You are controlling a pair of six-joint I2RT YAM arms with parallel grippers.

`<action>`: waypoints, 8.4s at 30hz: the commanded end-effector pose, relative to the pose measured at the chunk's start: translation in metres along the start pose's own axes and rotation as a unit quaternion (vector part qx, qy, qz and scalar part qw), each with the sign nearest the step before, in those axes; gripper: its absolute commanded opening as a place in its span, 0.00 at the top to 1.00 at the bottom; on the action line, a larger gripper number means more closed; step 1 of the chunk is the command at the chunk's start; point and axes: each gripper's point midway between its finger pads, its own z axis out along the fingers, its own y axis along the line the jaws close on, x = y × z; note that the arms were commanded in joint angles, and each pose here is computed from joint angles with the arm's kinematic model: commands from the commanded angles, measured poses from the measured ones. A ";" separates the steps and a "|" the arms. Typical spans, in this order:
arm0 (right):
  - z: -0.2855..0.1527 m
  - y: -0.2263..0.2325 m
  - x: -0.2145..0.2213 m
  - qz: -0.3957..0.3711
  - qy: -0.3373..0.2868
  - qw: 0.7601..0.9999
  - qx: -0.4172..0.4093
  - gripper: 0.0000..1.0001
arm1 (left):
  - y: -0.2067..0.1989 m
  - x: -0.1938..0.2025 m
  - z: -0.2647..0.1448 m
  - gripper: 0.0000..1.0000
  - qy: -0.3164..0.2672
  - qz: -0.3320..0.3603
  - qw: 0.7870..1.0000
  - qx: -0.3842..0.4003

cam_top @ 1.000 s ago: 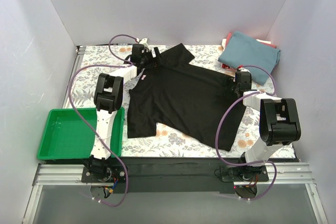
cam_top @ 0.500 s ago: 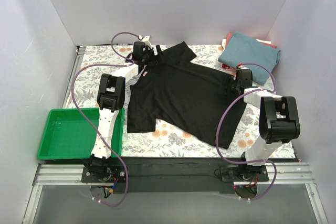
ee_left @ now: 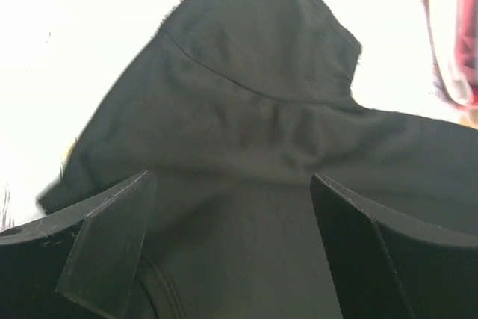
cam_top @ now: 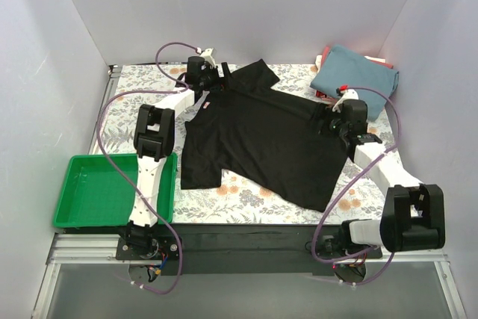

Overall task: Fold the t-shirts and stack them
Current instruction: Fold the tshirt

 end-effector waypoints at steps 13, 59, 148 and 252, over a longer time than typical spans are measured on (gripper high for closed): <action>0.000 0.035 0.086 -0.026 0.082 0.996 -0.032 0.12 | -0.034 0.019 -0.128 0.16 -0.005 -0.034 0.997 -0.065; 0.048 0.001 0.062 -0.011 0.106 0.994 0.000 0.11 | -0.011 0.018 -0.058 0.17 -0.007 0.016 0.996 -0.087; 0.006 0.021 0.055 -0.009 0.070 0.996 -0.049 0.11 | -0.011 0.211 -0.307 0.55 0.066 -0.039 0.889 -0.451; -0.124 -0.010 0.185 0.073 0.246 0.951 0.171 0.54 | 0.004 0.179 -0.286 1.00 0.029 -0.034 0.934 -0.353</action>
